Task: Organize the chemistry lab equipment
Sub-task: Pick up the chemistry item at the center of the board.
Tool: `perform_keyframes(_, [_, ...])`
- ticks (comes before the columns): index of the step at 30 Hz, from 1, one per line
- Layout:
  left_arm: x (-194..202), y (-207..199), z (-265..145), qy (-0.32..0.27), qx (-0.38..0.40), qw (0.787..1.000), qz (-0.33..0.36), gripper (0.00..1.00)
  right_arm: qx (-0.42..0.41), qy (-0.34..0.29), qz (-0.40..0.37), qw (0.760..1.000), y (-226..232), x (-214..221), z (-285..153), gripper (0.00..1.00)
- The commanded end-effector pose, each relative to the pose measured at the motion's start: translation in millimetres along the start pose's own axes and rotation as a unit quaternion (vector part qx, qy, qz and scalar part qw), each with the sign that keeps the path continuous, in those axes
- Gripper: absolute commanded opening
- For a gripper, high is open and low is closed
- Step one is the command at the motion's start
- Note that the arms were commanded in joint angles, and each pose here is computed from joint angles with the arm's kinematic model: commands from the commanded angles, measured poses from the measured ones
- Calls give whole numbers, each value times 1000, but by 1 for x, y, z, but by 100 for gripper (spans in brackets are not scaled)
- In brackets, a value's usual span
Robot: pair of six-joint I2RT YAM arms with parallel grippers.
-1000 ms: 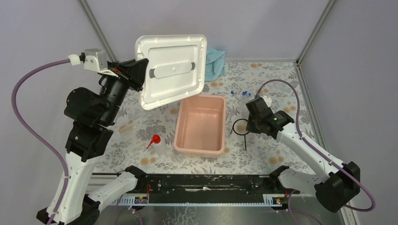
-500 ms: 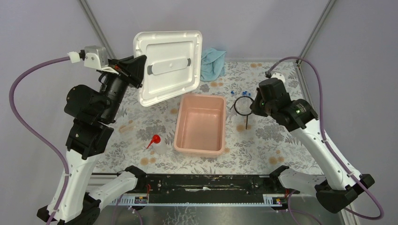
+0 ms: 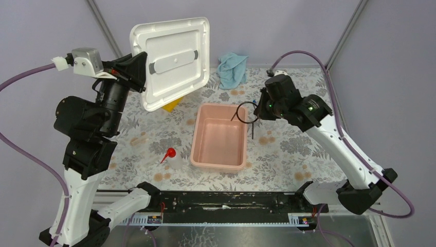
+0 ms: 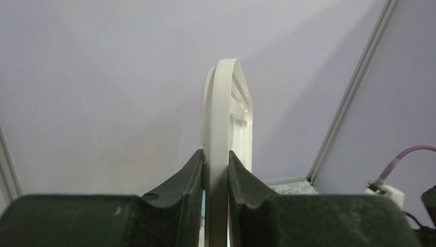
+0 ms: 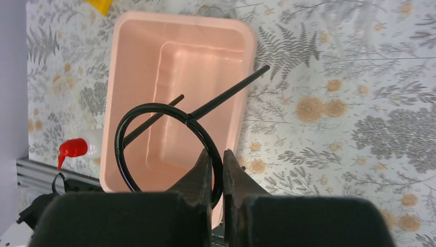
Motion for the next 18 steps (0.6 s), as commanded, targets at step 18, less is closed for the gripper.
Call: perform_keyframes(18, [-42,4,2,-63,-13,998,-1,0,-136,51,-48,988,103,32,29,0])
Point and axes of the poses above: each gripper's point midway between its finger pads, its own z axis out along the fingers, its own y axis along the line the jaws close on, x = y × z, the point moved 1 cm from there along -z, back along the fingers, and after that the axes turned 5 degrees about z, right-handed, at the moved point
